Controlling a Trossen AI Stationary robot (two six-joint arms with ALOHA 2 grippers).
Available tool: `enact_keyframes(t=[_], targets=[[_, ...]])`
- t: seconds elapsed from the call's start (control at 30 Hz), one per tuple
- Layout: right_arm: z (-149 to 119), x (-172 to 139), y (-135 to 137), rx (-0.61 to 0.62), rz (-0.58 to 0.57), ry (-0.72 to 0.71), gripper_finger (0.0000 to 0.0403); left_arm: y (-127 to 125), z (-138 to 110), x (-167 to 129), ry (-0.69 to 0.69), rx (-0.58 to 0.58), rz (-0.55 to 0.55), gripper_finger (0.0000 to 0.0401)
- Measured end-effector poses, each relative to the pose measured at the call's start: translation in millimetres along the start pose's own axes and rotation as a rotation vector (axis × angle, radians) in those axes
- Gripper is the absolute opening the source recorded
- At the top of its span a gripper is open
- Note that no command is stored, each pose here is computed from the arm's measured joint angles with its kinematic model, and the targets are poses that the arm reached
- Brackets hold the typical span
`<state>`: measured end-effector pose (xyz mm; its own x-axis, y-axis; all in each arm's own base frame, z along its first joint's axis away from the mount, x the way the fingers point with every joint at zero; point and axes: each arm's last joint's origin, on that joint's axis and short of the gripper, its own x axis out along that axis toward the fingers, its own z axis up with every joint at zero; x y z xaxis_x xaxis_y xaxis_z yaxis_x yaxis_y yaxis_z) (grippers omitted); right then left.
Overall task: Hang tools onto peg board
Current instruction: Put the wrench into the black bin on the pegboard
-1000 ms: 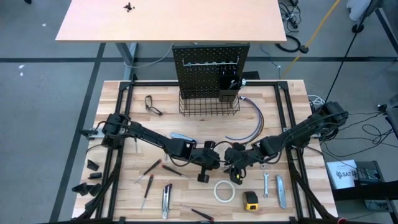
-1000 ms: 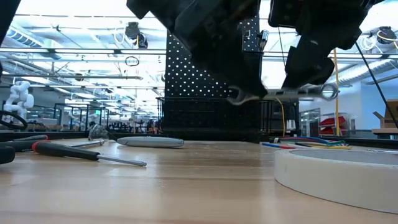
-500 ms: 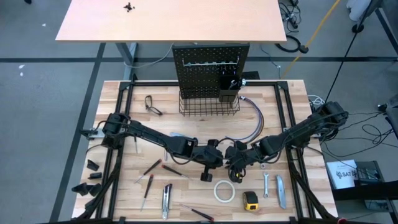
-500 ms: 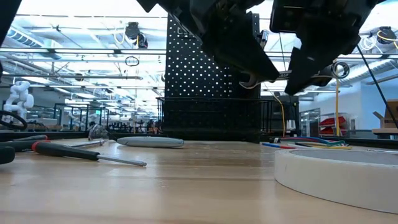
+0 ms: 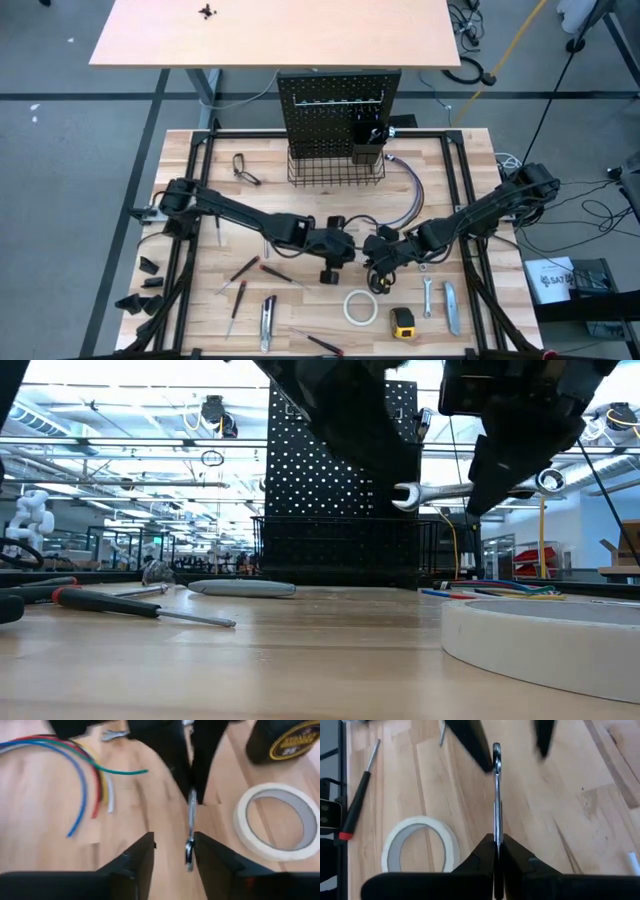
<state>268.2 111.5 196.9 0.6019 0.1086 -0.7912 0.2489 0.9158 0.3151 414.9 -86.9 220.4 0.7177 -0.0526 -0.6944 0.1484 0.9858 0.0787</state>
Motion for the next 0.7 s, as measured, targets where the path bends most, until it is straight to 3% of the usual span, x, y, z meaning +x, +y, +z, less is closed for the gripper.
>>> enact_keyframes(t=[0.23, 0.43, 0.57, 0.7], targets=[[3.2, -4.3, 0.0, 0.012, -0.017, -0.050, 0.0006, 8.7, 19.7, -60.3, -0.067, -0.018, 0.020, 0.0176], [17.9, -23.3, 5.5, 0.029, 0.037, -0.221, 0.0006, 22.3, 23.3, -115.1, -0.159, -0.067, 0.129, 0.0178], [29.0, -41.4, 6.8, 0.040, 0.068, -0.351, 0.0006, 30.8, 14.1, -145.5, -0.287, -0.126, 0.155, 0.0178], [39.8, -57.6, 10.1, 0.025, 0.096, -0.496, 0.0006, 34.6, 2.2, -166.1, -0.525, -0.200, 0.157, 0.0178]])
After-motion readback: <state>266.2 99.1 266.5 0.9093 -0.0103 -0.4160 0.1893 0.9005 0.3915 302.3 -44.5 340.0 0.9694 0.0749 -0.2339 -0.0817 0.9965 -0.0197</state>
